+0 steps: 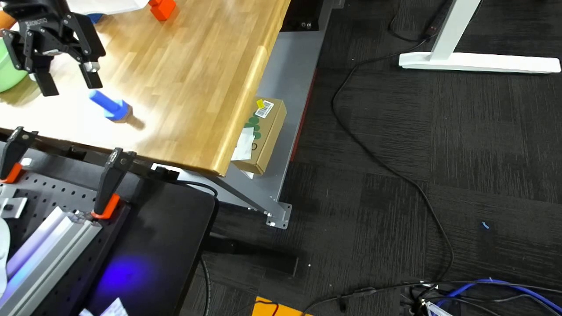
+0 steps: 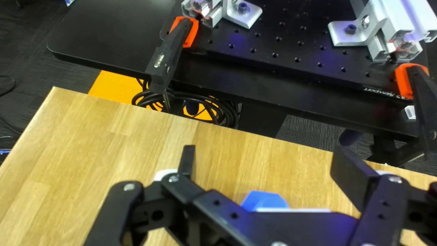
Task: Put the yellow object in the open drawer and then close it
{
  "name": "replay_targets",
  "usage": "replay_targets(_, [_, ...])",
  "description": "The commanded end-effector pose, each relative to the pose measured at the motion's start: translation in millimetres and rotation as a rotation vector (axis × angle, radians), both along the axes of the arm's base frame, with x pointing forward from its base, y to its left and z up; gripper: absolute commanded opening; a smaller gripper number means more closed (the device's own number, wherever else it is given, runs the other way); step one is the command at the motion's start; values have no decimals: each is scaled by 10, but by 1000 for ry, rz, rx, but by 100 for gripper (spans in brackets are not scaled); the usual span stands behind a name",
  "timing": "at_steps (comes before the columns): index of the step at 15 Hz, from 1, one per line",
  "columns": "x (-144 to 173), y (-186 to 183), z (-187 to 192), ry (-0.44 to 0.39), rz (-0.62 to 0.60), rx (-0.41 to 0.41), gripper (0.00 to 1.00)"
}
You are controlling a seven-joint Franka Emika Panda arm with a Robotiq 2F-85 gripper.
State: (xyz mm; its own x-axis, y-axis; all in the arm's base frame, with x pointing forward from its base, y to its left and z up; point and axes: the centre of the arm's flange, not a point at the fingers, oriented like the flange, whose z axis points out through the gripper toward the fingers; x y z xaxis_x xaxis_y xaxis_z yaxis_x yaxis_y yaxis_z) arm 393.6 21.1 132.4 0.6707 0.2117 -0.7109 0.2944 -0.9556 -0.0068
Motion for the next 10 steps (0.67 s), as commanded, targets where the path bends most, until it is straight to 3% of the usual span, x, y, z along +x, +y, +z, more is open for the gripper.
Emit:
replay_targets(1, [0, 0, 0, 0, 0, 0, 100])
replay_targets(6, [-12, 28, 6, -2, 1, -4, 100])
replay_targets(10, [-147, 126, 71, -59, 6, 0, 100])
